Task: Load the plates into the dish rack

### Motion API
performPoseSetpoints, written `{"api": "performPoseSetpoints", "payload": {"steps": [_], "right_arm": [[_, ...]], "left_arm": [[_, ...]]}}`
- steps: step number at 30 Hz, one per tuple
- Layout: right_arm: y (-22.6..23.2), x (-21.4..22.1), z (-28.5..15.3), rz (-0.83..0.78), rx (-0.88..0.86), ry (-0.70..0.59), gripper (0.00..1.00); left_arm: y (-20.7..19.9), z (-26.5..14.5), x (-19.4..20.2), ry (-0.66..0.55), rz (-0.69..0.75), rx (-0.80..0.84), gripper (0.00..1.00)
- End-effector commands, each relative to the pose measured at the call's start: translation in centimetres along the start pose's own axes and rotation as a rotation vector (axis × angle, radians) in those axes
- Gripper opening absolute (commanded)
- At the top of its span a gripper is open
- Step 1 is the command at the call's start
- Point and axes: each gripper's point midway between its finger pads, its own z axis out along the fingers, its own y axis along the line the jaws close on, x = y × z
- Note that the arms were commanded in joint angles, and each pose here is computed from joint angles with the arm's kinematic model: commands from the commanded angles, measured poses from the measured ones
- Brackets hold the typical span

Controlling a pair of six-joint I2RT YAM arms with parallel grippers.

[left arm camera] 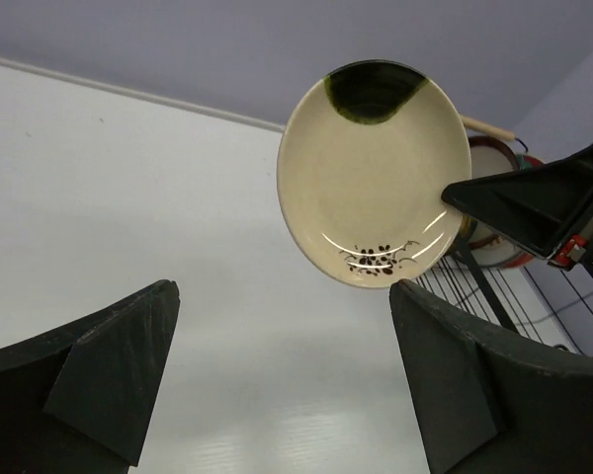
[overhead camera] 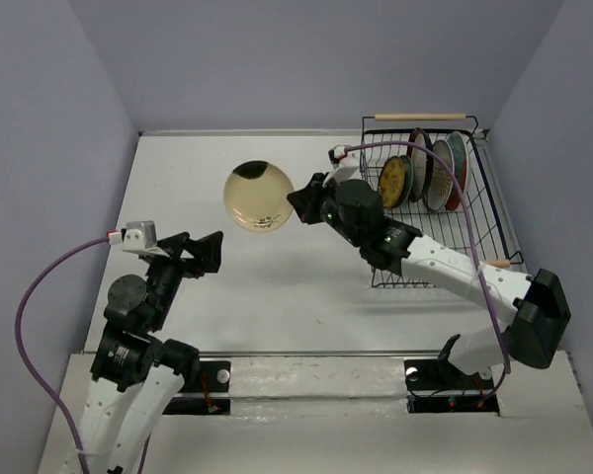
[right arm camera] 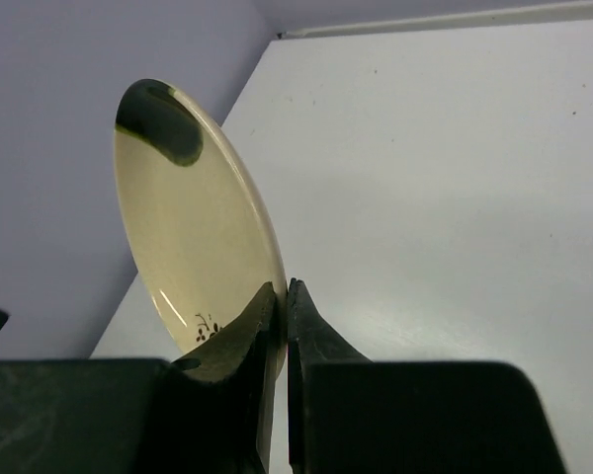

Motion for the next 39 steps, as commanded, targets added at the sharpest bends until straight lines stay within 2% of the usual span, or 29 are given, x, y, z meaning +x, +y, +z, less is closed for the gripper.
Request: {"api": "performPoseSetpoints", "payload": {"steps": [1,4,9,13,16,19,20,22,23,25,26,27,32,34,35,37,38,39], "right_arm": [[-0.2,0.6,-2.9,-0.025,-0.068,0.065,0.07],[1.0,0.5,-4.4,-0.019,-0.141,0.090,0.07],[1.7,0.7,-6.0,-0.006,-0.200,0.112,0.07],[2.0,1.2,-7.0,0.003,-0.234,0.133,0.07],[2.5,1.3,-7.6,0.004,-0.272,0.147,0.07],[2.9,1.4,-8.1,0.002,-0.310,0.164,0.07],[3.0,1.6,-8.2,-0.001,-0.320,0.171,0.07],[2.9,1.7,-8.4,-0.006,-0.337,0.182,0.07],[3.0,1.8,-8.6,-0.015,-0.347,0.186,0.18],[2.6,2.0,-8.8,-0.021,-0.356,0.195,0.32],[2.5,2.0,-8.9,-0.036,-0.364,0.194,0.44],[2.5,2.1,-9.2,-0.044,-0.386,0.207,0.50],[3.3,3.0,-10.3,-0.075,-0.516,0.273,0.52],[4.0,3.1,-10.8,-0.077,-0.565,0.289,0.47],[4.2,3.3,-11.0,-0.079,-0.583,0.299,0.41],[4.6,3.2,-11.1,-0.074,-0.600,0.305,0.14],[4.7,2.9,-11.2,-0.072,-0.601,0.298,0.07],[4.3,2.0,-10.9,-0.073,-0.571,0.264,0.07]], "left_arm": [[-3.3,1.5,1.7,0.070,-0.060,0.171,0.99],[-4.3,1.8,1.6,0.068,-0.110,0.220,0.99],[-5.3,3.5,4.5,0.181,-0.184,0.269,0.99],[-5.8,4.4,5.4,0.204,-0.225,0.294,0.99],[-6.0,4.8,5.7,0.205,-0.246,0.306,0.91],[-6.6,4.7,6.0,0.215,-0.267,0.345,0.66],[-6.9,4.6,5.8,0.205,-0.271,0.367,0.40],[-7.9,4.0,5.6,0.208,-0.289,0.424,0.20],[-8.3,3.8,5.2,0.191,-0.289,0.455,0.07],[-9.2,3.2,5.4,0.214,-0.291,0.509,0.05],[-9.8,2.8,5.7,0.236,-0.285,0.552,0.05],[-10.2,2.6,5.6,0.238,-0.283,0.583,0.05],[-11.5,1.5,5.7,0.268,-0.285,0.681,0.05],[-11.7,1.3,5.7,0.269,-0.282,0.695,0.05],[-11.8,1.3,5.6,0.271,-0.283,0.700,0.05],[-12.0,1.3,5.4,0.273,-0.280,0.711,0.08],[-12.1,1.3,5.3,0.274,-0.277,0.716,0.21],[-12.1,1.3,5.4,0.275,-0.268,0.716,0.32]]}}
